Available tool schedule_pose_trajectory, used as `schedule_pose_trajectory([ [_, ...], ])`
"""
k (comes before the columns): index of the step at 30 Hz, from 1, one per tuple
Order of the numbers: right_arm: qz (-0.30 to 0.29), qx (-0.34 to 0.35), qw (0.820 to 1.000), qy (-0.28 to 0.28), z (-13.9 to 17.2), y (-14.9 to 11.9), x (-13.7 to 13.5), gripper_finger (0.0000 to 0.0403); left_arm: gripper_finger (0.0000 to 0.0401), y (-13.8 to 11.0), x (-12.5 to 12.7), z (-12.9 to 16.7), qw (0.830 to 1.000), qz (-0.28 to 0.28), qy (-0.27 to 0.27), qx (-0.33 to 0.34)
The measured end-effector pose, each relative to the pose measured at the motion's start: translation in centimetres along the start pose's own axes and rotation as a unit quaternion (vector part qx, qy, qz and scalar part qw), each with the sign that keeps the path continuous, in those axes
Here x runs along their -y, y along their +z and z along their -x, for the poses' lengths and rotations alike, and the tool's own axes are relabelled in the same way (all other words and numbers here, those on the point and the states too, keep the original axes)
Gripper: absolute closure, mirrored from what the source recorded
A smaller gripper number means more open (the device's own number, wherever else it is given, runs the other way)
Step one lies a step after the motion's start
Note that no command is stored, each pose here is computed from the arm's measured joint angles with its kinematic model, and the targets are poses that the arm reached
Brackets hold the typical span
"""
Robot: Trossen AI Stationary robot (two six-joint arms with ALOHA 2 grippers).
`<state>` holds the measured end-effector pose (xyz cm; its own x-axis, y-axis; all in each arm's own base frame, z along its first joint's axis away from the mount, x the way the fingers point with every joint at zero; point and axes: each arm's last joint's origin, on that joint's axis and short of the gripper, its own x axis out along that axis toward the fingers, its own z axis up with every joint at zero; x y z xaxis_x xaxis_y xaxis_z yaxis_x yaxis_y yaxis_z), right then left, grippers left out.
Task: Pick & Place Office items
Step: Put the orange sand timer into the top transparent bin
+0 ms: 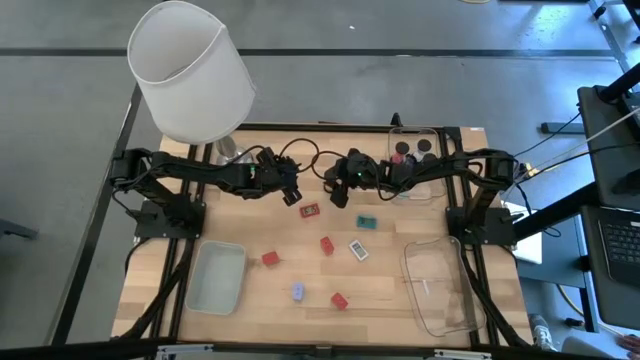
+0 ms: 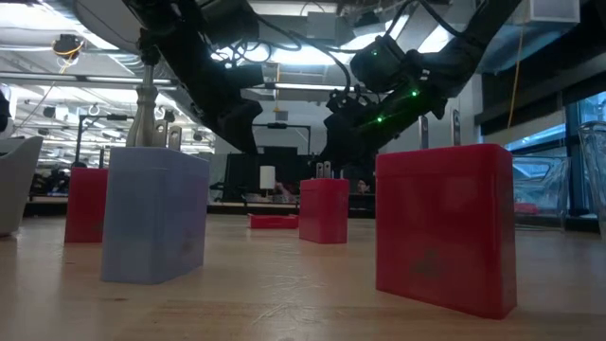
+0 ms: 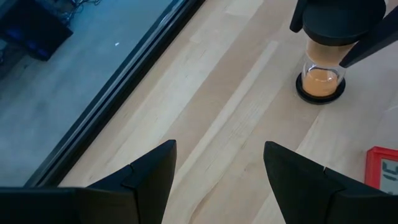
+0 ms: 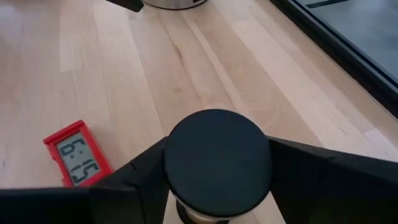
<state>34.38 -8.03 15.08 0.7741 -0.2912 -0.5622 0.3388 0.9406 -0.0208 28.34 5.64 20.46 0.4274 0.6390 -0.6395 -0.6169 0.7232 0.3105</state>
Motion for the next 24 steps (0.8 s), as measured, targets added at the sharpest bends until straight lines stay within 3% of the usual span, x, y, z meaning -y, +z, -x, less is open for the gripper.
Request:
schedule_pose_trajectory([
  [10,-0.027,-0.007,1.0,-0.007,1.8,1.0,0.8,0.019,0.0162,0.0,0.0,0.0,1.0,0.004,0.0,0.0],
  [15,-0.019,0.003,1.0,-0.021,5.7,3.0,1.4,0.0189,0.0162,0.0,0.0,0.0,1.0,0.004,0.0,0.0],
  [20,-0.015,-0.005,0.994,-0.104,10.9,4.1,2.3,0.0189,0.0162,0.0,0.0,0.0,1.0,0.004,0.001,0.0],
  [24,-0.048,0.003,0.99,-0.13,14.5,3.6,2.8,0.0188,0.0162,0.0,-0.1,0.0,1.0,0.004,0.008,0.002],
])
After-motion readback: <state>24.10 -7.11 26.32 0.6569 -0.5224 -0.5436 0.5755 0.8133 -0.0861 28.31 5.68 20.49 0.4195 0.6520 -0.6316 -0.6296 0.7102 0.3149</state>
